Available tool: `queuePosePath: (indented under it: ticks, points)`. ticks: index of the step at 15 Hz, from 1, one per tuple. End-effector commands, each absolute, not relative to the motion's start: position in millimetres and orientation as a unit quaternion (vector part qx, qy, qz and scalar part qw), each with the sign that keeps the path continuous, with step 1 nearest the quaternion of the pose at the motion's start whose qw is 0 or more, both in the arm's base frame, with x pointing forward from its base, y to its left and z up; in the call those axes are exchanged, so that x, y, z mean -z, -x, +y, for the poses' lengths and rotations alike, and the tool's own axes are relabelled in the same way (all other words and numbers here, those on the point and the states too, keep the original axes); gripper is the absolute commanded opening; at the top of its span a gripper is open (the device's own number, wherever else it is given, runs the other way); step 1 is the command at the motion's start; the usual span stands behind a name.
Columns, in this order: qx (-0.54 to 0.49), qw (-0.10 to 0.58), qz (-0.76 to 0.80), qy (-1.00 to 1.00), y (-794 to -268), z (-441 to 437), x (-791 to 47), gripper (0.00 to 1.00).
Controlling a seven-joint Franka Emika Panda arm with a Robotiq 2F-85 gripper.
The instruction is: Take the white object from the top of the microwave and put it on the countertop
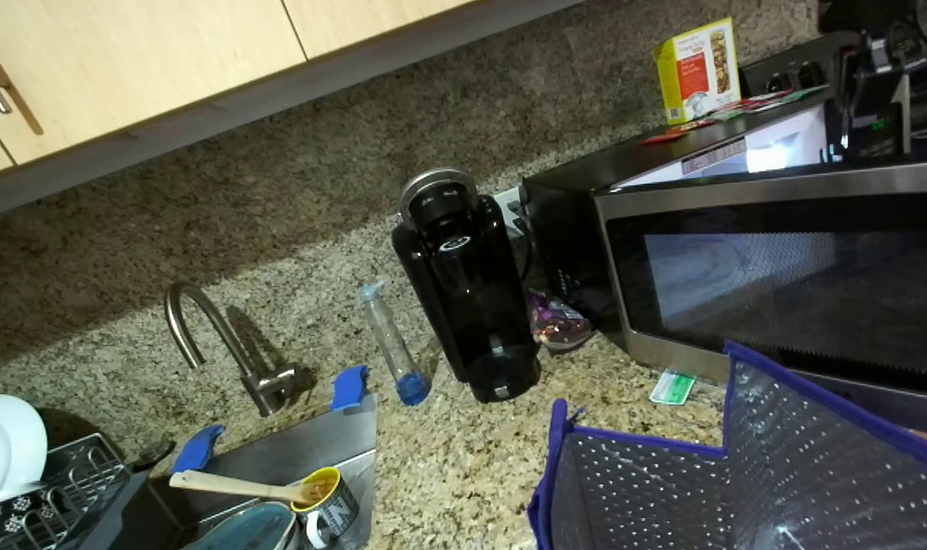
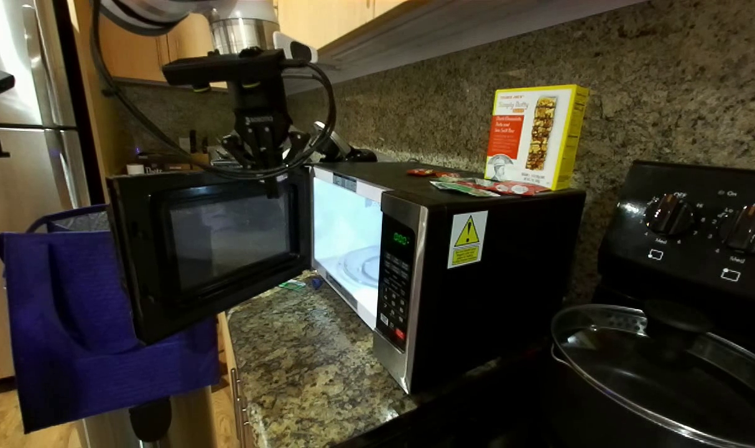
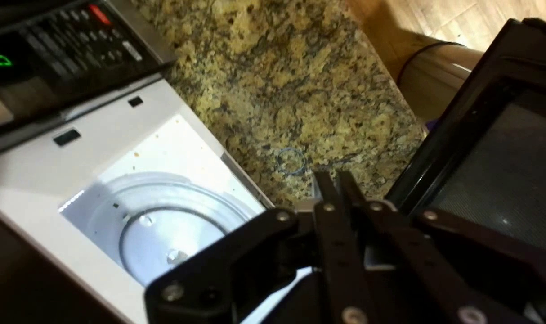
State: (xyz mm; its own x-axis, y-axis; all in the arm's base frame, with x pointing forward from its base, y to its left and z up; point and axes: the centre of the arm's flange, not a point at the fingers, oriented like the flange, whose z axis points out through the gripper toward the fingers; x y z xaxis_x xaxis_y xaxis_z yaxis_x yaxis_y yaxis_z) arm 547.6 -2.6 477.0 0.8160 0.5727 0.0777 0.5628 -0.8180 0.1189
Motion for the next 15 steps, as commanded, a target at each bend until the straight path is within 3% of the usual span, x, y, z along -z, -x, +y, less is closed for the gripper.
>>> queuePosePath:
  ticks: [1,14,15]
  points:
    - [-0.034,0.028,0.225,-0.973,-516.6,-23.8,-464.6,0.09]
    - [-0.045,-0.053,0.112,-0.991,-541.0,-27.8,-394.3,0.08]
    - [-0.045,-0.050,0.110,-0.992,-543.3,-27.2,-391.1,0.27]
